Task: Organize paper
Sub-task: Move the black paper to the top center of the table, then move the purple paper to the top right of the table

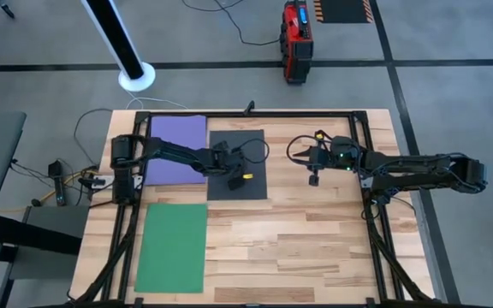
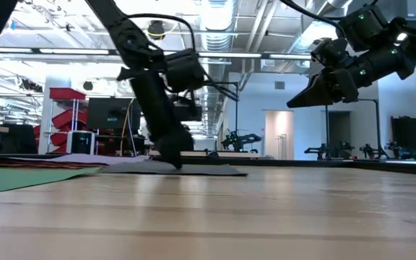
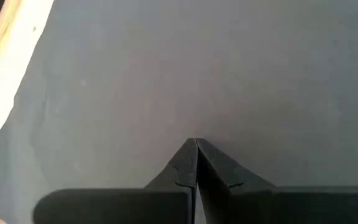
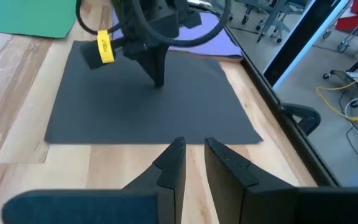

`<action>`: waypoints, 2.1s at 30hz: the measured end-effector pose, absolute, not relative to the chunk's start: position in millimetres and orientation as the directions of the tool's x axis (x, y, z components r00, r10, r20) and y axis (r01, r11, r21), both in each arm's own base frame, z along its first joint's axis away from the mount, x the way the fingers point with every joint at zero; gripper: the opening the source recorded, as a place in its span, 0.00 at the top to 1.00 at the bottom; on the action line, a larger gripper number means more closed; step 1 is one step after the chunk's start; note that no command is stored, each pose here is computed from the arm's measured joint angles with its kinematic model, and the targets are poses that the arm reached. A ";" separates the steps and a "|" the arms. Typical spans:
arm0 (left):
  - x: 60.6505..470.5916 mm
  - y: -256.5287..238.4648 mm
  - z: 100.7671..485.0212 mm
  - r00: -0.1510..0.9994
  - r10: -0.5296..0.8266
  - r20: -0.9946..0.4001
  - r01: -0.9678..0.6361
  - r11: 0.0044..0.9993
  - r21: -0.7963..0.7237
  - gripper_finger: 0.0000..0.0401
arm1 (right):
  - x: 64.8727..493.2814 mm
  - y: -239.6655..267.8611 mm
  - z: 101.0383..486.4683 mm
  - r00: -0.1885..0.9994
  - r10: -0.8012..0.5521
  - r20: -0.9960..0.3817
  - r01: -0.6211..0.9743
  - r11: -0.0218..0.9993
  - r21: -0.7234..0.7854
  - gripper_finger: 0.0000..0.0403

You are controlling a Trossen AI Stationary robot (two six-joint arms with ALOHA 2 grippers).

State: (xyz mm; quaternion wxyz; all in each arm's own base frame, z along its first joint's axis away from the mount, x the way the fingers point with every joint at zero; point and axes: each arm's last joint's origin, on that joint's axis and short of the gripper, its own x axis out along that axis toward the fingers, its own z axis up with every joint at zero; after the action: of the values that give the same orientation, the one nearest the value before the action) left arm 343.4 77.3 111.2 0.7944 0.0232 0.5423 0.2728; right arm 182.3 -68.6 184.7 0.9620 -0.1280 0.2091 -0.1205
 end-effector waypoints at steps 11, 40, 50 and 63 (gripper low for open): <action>373.8 90.9 122.4 0.319 0.458 -0.830 -0.374 0.865 0.334 1.00 | 181.7 -68.5 183.4 0.879 -0.284 -0.384 0.177 0.940 -0.290 0.85; 371.8 100.4 183.0 0.359 0.455 -0.815 -0.364 0.872 0.327 1.00 | 181.6 -68.5 183.0 0.877 -0.284 -0.388 0.177 0.941 -0.287 0.85; 330.3 83.4 222.1 0.658 0.357 -0.663 -0.374 0.919 0.125 1.00 | 181.8 -68.5 183.4 0.879 -0.284 -0.383 0.178 0.941 -0.288 0.85; 251.1 25.9 202.4 0.539 0.140 -0.831 -0.176 0.983 0.052 1.00 | 181.8 -68.0 183.1 0.880 -0.276 -0.386 0.181 0.947 -0.265 0.85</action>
State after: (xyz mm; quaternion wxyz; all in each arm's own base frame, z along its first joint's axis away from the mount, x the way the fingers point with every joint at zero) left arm 251.1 25.9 202.4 0.8769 -0.0189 0.4717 0.0902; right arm 181.8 -68.0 183.1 0.9633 -0.1111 0.2139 -0.1184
